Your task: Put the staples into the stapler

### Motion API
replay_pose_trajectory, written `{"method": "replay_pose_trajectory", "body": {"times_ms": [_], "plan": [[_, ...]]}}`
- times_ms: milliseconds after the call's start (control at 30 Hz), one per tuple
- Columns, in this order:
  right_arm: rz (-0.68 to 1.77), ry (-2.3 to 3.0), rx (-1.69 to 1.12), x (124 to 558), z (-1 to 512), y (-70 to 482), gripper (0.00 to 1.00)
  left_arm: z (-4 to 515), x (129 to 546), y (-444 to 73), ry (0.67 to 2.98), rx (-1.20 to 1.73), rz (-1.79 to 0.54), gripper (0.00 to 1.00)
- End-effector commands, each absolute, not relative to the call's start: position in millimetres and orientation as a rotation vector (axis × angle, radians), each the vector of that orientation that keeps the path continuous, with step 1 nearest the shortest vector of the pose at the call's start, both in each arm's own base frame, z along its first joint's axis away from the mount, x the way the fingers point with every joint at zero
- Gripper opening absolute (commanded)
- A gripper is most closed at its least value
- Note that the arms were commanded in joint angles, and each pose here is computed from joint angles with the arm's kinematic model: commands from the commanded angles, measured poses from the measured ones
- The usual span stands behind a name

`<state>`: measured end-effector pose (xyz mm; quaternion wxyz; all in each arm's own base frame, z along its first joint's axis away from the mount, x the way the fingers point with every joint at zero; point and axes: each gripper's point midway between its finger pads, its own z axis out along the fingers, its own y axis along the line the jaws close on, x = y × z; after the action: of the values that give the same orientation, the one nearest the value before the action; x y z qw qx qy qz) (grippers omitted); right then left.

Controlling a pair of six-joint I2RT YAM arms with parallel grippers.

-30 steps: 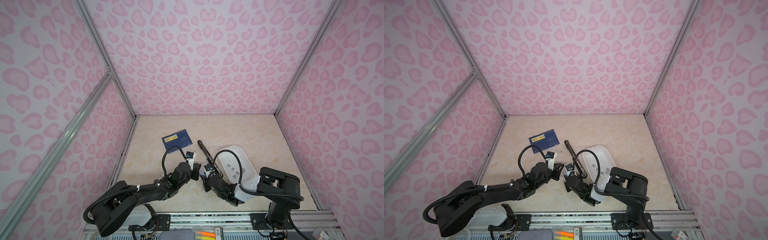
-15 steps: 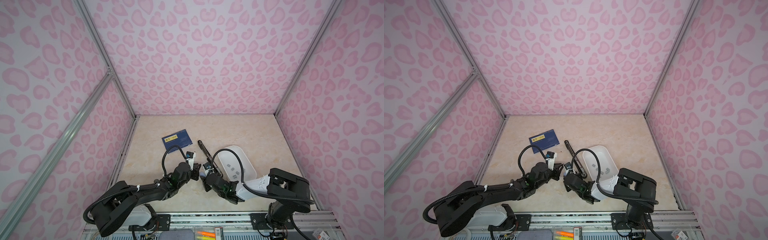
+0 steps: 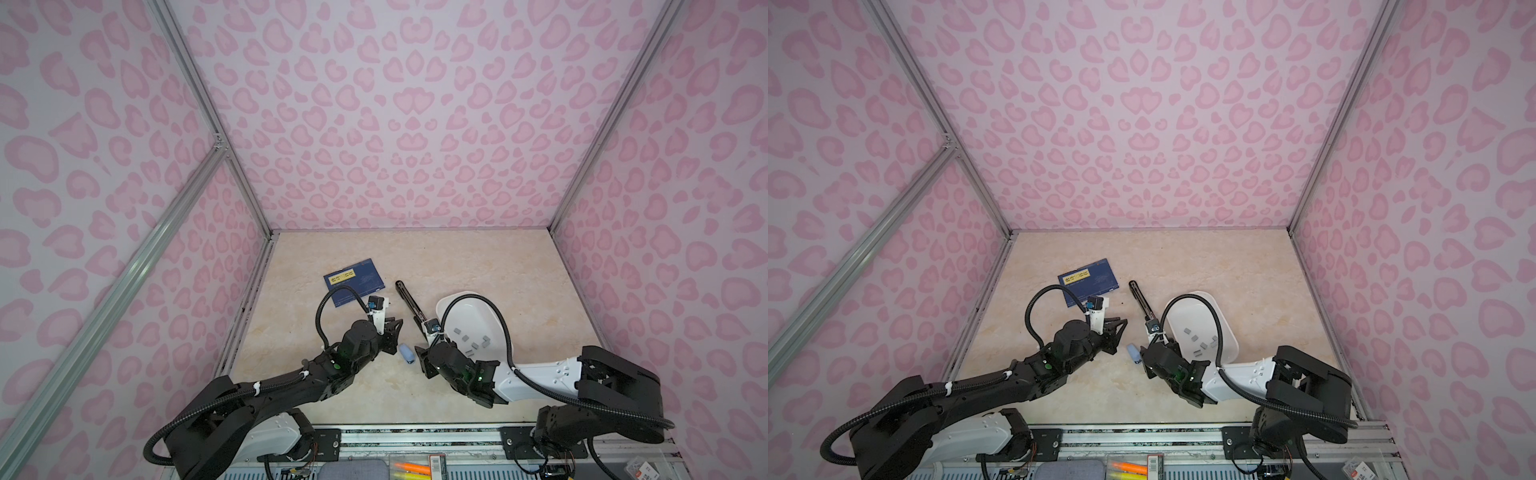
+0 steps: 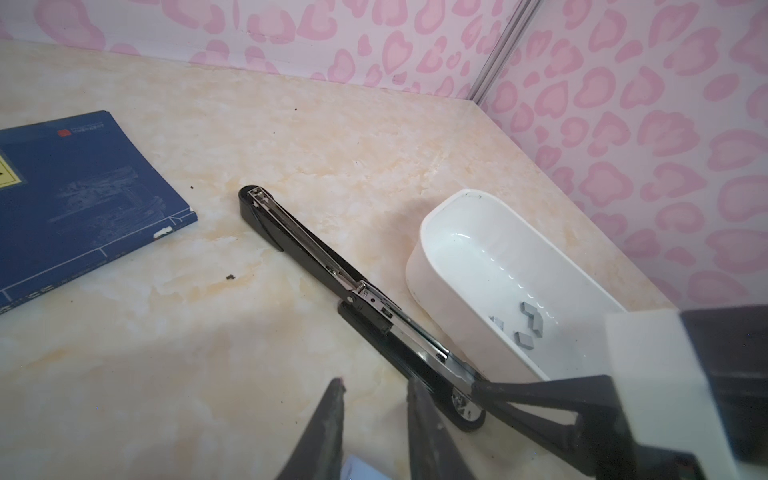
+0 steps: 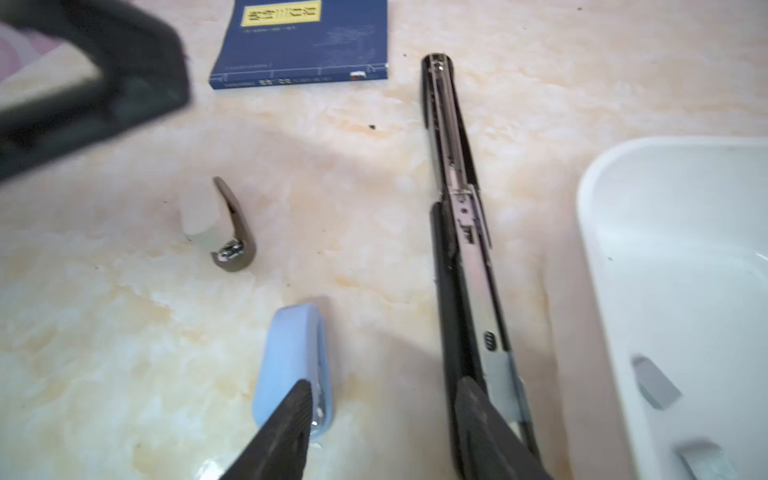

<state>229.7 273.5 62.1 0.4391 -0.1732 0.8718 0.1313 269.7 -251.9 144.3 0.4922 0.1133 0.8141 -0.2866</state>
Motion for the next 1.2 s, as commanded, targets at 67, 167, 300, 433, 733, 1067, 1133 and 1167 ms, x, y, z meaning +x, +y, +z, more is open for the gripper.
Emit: {"method": "replay_pose_trajectory", "body": {"times_ms": [67, 167, 300, 433, 733, 1067, 1133, 1167], "plan": [[0.227, 2.218, -0.356, 230, 47, 238, 0.58, 157, 271, -254, 1.953, 0.269, -0.716, 0.30], [0.199, 2.214, -0.334, 233, 47, 226, 0.64, 159, 271, -256, 1.952, 0.269, -0.731, 0.30], [0.175, 2.224, -0.303, 239, 42, 215, 0.74, 159, 270, -258, 1.951, 0.269, -0.743, 0.30], [0.170, 2.222, -0.298, 242, 41, 215, 0.74, 157, 271, -258, 1.958, 0.275, -0.734, 0.30], [0.070, 2.218, -0.215, 244, 43, 191, 0.83, 156, 272, -261, 1.958, 0.283, -0.739, 0.30], [0.029, 2.189, -0.144, 243, 51, 173, 0.86, 156, 273, -265, 1.963, 0.295, -0.747, 0.30], [0.049, 2.174, -0.130, 242, 58, 171, 0.86, 156, 273, -265, 1.963, 0.295, -0.747, 0.30], [0.054, 2.170, -0.125, 241, 60, 169, 0.86, 156, 273, -265, 1.961, 0.295, -0.748, 0.30]]}}
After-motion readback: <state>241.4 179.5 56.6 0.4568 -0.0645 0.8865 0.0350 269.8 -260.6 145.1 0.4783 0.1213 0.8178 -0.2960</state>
